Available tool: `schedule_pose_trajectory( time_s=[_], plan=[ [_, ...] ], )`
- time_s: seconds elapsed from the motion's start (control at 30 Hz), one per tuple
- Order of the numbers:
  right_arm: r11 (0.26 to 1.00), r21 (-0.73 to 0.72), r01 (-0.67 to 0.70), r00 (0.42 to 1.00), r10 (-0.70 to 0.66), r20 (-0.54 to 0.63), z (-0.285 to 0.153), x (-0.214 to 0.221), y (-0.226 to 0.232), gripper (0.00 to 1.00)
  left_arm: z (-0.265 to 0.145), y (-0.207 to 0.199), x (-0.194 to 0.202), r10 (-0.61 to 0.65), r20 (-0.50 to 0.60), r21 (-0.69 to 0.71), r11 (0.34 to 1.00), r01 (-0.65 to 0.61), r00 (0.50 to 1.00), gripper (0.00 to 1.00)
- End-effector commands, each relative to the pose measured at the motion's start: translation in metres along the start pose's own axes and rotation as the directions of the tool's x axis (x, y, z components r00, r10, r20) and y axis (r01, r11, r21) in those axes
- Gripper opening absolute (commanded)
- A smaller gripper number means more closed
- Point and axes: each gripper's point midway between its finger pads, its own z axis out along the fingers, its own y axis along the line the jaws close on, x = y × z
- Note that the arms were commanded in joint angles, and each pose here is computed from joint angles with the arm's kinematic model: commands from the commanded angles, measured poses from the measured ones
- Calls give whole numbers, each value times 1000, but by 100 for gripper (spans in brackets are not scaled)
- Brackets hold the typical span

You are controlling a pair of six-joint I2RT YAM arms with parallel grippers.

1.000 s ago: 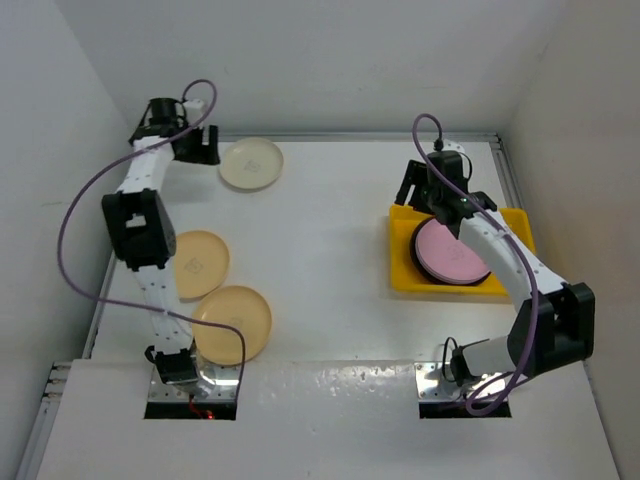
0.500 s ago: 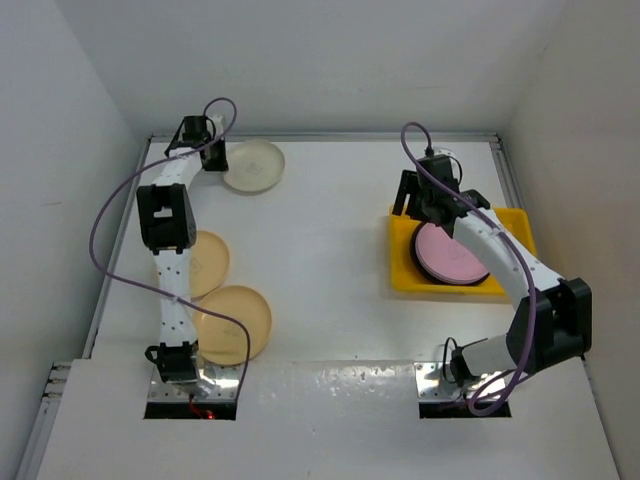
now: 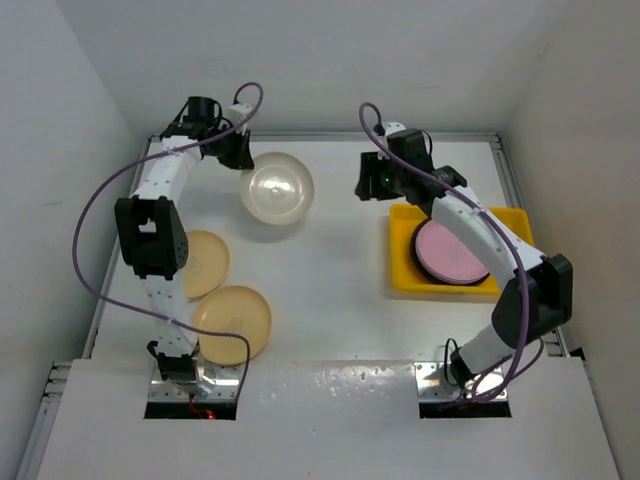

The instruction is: Place the plates into the plastic bin on the countertop

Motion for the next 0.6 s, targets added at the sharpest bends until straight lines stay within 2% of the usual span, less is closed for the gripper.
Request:
schedule_pose_trajectory(
  time_s=[0.0, 0.07, 0.17, 0.23, 0.4, 0.43, 0.57],
  plan=[
    [974, -224, -30, 998, 40, 40, 1, -34, 54, 64, -53, -81, -43, 190, 87, 131, 971, -200, 978, 0],
    [969, -248, -15, 997, 32, 64, 6, -41, 66, 71, -60, -101, -32, 196, 39, 171, 965, -199, 980, 0],
    [961, -275, -9, 997, 30, 72, 13, -35, 78, 71, -61, -120, -29, 191, 32, 218, 957, -193, 981, 0],
    [960, -278, -33, 998, 48, 49, 16, -26, 81, 59, -67, -137, -31, 196, 37, 245, 949, -199, 980, 0],
    [941, -327, -89, 995, 98, 13, 20, -7, 89, 45, -79, -161, -47, 209, 90, 304, 925, -226, 974, 0],
    [939, -326, -106, 994, 112, -1, 23, -3, 90, 37, -86, -169, -52, 200, 113, 327, 917, -226, 973, 0],
    [948, -274, -160, 987, 160, -22, 32, 16, 79, 33, -93, -183, -56, 175, 140, 388, 896, -216, 975, 0]
  ],
)
